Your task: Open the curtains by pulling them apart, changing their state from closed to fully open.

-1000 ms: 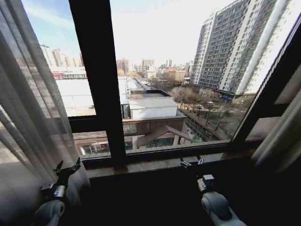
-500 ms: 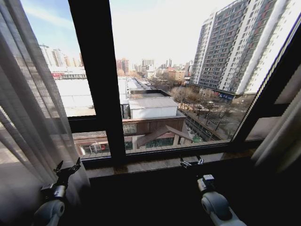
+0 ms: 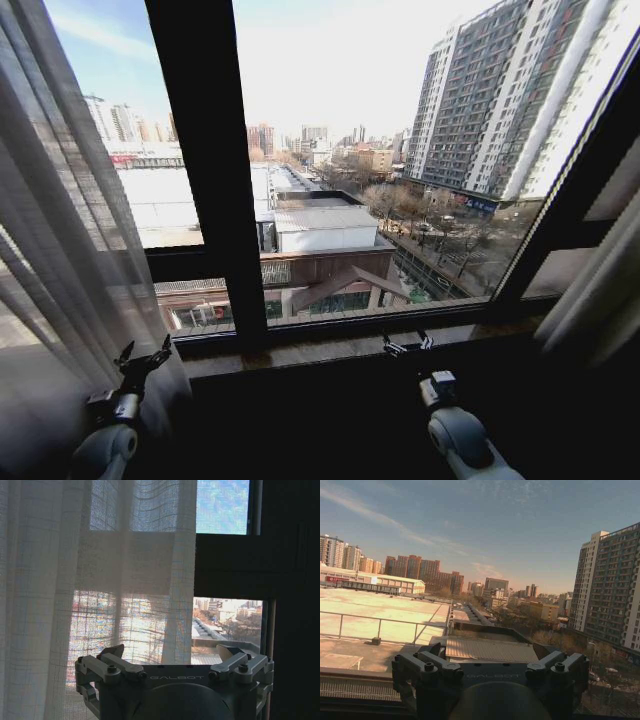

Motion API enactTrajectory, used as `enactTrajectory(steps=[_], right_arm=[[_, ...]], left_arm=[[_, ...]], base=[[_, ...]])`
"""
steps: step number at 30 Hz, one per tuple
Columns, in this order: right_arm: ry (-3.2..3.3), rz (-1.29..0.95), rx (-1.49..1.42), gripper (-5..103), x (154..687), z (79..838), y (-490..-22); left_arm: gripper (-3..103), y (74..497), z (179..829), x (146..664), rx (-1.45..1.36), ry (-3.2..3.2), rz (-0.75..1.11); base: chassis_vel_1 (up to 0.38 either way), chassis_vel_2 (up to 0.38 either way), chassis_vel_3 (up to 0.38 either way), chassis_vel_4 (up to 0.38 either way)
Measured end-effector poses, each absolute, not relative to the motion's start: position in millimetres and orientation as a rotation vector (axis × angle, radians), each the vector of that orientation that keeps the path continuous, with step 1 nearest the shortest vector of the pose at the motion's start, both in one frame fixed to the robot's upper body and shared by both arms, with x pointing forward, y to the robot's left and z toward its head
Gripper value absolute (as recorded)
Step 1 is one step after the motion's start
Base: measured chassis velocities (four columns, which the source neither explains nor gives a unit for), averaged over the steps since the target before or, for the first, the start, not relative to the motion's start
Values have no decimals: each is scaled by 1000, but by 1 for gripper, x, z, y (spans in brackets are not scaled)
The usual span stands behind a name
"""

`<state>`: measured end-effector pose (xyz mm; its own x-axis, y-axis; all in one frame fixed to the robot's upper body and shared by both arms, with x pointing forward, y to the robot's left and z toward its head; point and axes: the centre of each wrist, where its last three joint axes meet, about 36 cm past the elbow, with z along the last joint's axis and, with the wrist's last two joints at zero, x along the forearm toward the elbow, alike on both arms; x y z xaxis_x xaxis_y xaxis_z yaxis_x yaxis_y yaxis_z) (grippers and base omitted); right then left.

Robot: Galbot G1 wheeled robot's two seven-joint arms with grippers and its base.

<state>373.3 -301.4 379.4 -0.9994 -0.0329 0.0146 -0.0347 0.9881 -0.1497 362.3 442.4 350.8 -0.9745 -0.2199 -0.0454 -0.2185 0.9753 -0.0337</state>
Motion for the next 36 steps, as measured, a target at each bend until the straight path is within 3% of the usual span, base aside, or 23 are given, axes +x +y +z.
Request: enactTrajectory(steps=[36], right_arm=[[-3120,235,53,100,373,379,-301]], left_arm=[[100,442,351,362,-341,3074,-44]], base=[[0,0,0,0]])
